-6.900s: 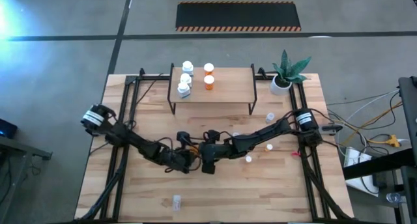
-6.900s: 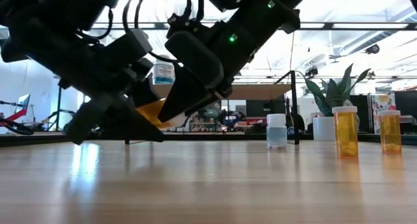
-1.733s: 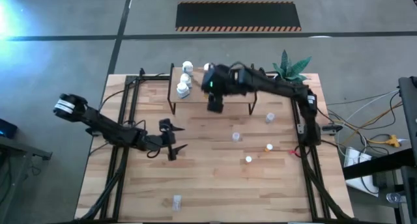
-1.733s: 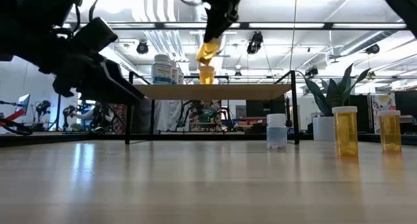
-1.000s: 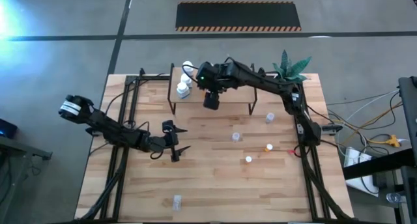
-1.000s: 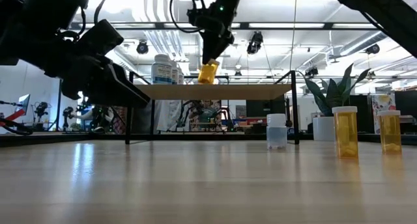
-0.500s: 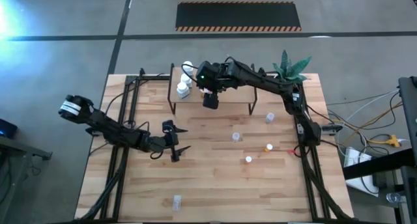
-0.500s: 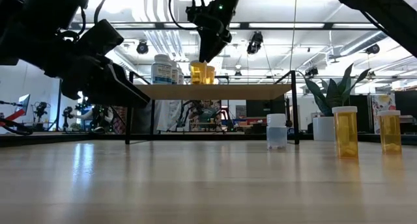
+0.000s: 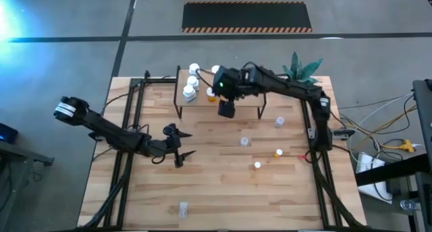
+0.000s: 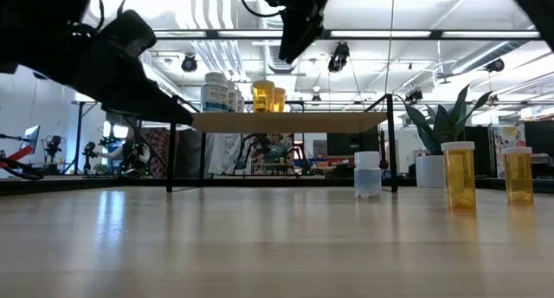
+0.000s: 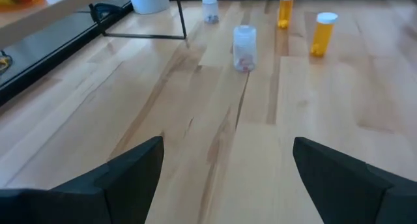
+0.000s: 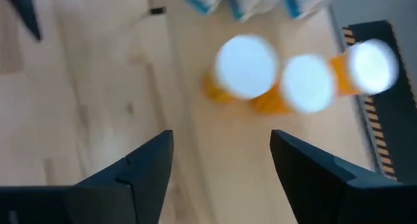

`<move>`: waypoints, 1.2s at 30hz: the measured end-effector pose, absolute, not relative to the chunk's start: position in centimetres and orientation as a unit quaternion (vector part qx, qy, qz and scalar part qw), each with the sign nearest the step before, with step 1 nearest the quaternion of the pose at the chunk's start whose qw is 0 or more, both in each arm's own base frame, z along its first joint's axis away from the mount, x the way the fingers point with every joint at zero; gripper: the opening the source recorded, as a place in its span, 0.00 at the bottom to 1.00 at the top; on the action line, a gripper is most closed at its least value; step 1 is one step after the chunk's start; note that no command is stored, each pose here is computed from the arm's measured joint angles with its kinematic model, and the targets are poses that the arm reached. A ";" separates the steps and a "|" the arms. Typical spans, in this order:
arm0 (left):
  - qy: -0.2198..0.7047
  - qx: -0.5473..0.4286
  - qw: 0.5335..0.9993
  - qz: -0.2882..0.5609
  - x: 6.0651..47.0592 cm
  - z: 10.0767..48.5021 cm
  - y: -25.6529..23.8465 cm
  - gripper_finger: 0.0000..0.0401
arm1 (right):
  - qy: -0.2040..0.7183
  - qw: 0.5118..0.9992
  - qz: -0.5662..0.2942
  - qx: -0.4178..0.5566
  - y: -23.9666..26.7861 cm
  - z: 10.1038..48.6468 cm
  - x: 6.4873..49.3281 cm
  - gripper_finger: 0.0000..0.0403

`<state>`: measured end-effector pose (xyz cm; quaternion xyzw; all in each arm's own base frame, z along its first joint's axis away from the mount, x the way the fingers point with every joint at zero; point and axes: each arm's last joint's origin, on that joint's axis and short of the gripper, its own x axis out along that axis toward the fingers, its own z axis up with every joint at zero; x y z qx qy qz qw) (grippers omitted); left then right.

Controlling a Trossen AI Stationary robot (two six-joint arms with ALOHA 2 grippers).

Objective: Pick and place medicine bottles onto shelf by color
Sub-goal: Put the bottom left transparent pill bottle on the shelf

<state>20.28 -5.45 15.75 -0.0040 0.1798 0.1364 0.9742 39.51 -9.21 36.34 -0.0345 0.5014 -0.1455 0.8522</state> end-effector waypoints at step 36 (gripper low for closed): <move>0.511 -0.213 0.817 0.166 17.6 19.3 -14.6 0.81 | 0.238 0.971 0.025 0.005 9.1 16.3 35.2 0.54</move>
